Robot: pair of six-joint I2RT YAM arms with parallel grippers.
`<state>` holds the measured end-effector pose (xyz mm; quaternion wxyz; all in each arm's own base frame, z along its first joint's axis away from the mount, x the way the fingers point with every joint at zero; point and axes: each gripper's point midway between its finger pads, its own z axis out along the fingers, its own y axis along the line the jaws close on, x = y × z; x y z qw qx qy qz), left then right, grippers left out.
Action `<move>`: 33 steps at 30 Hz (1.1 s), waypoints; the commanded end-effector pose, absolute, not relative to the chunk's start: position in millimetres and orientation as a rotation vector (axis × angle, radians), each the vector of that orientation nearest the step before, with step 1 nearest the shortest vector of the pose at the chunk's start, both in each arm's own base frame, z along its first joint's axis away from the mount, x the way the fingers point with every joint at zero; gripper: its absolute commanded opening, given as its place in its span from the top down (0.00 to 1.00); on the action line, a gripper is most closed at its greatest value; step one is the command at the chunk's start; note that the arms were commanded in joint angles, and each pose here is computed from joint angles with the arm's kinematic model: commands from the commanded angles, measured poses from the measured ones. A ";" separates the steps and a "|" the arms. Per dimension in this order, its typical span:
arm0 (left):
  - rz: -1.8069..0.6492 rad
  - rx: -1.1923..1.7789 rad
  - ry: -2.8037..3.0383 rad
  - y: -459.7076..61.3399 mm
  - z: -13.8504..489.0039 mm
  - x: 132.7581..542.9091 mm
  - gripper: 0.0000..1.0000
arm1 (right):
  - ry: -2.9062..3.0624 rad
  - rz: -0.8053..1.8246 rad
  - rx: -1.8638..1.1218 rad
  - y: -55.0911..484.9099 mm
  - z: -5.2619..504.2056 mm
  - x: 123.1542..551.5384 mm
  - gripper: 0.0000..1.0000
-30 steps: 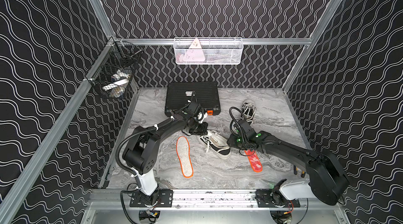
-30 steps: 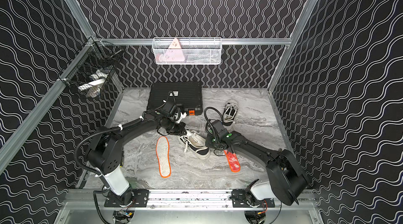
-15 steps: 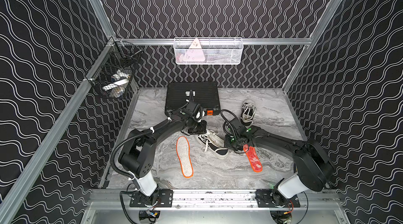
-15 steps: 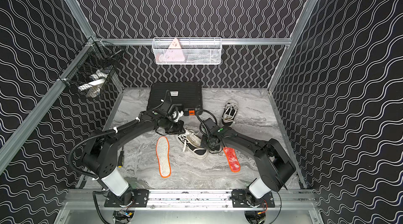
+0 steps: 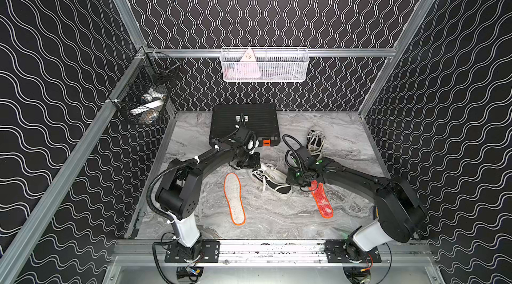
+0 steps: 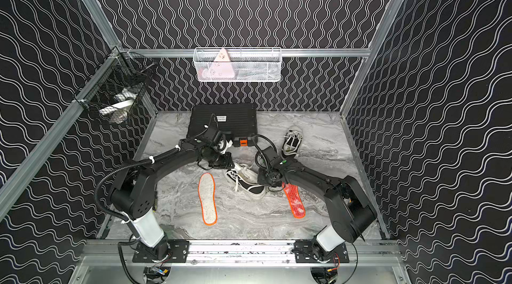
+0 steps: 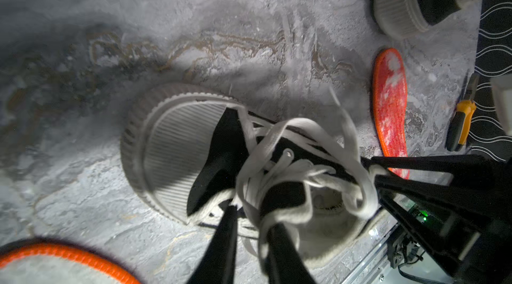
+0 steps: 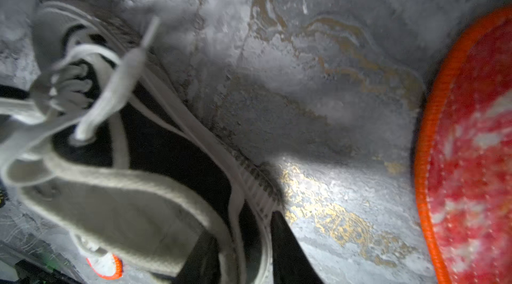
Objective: Insert the insole into the shoe
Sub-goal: Adjust the shoe at the center of the board, then pick up the insole from the center of the board.
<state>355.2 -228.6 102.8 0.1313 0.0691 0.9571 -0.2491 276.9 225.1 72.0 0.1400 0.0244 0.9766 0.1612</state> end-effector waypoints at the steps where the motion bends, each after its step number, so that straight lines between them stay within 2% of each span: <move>1: -0.724 0.208 2.770 -231.6 120.5 354.6 0.60 | 2.830 0.496 0.019 233.8 90.3 279.7 0.58; 4: -0.738 0.166 2.769 -229.9 136.1 351.3 0.48 | 2.813 0.518 -0.016 240.8 113.4 286.4 0.52; 7: -0.682 0.078 2.785 -219.2 148.2 347.4 0.42 | 2.796 0.530 -0.042 240.5 136.3 289.1 0.47; 12: -0.234 -0.278 2.819 -144.3 137.6 327.2 0.37 | 2.795 0.521 -0.016 221.7 149.0 289.4 0.45; 16: -0.129 -0.494 2.862 -105.1 105.8 296.1 0.39 | 2.803 0.536 0.000 214.3 143.1 286.6 0.47; 22: -0.122 -0.584 2.903 -95.0 66.4 263.4 0.42 | 2.826 0.605 0.008 221.7 134.7 278.9 0.49; 33: -0.102 -0.631 2.940 -91.7 17.6 250.0 0.43 | 2.839 0.632 -0.030 233.9 132.1 276.3 0.49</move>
